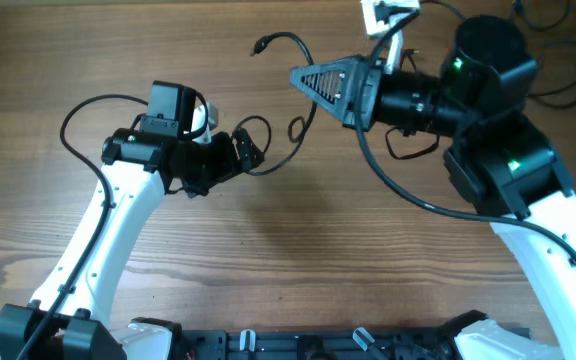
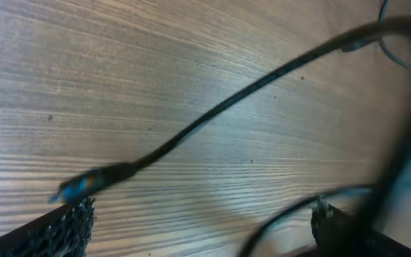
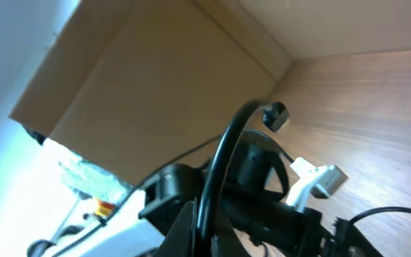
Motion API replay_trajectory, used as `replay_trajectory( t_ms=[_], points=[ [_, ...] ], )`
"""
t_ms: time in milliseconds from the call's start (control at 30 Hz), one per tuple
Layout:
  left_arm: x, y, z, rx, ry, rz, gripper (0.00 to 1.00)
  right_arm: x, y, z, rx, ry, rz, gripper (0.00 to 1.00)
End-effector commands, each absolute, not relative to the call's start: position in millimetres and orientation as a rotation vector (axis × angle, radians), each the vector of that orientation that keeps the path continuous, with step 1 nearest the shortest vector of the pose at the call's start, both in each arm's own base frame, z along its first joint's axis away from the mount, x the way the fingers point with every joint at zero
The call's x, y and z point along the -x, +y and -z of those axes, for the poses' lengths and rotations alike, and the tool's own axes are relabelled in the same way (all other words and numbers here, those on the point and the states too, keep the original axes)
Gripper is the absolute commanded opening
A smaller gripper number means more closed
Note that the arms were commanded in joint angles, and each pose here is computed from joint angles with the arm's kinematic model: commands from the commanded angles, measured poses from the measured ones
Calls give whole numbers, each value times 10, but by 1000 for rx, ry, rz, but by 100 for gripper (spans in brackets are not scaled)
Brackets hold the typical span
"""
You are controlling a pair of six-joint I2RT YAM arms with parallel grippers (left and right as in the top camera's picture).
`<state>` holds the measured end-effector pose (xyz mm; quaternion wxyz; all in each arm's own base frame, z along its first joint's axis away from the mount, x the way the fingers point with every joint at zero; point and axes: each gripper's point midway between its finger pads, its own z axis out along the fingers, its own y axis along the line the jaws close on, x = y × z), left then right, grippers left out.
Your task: Untangle cables
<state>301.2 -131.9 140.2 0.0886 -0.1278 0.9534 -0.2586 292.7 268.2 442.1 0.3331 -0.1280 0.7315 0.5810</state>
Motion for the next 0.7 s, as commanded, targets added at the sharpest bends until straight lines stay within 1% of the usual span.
replay_trajectory(
  t_ms=[0, 100, 200, 267, 333, 367, 433, 533, 567, 633, 667],
  points=[
    [-2994, -1330, -1389, 356, 2850, 787, 100, -2832, 2601, -4697, 244, 1858, -1569, 4],
    [-3013, -1285, -1370, 369, 2847, 745, 100, -2733, 2555, -4842, 227, 1822, -1601, 4],
    [-3071, -1107, -1303, 447, 2836, 590, 92, -2588, 2429, -5025, 211, 1774, -1616, 4],
    [-3109, -1004, -1278, 500, 2819, 506, 83, -2503, 2312, -5143, 209, 1730, -1599, 4],
    [-3133, -905, -1258, 514, 2807, 424, 79, -2460, 2123, -5255, 175, 1684, -1553, 4],
    [-3141, -867, -1251, 519, 2802, 392, 78, -2482, 2017, -5269, 136, 1676, -1520, 4],
    [-3151, -834, -1247, 529, 2796, 368, 78, -2656, 1686, -5124, 9, 1706, -1353, 4],
    [-3151, -834, -1248, 529, 2796, 368, 78, -3008, 1140, -4480, -290, 1886, -1008, 4],
    [-3150, -834, -1248, 529, 2796, 368, 78, -3092, 900, -4239, -413, 1939, -841, 4],
    [-3150, -834, -1248, 529, 2796, 368, 77, -3141, 506, -3953, -593, 1978, -583, 4],
    [-3152, -829, -1247, 530, 2795, 364, 77, -3122, 228, -3809, -686, 1986, -394, 4]
  ],
)
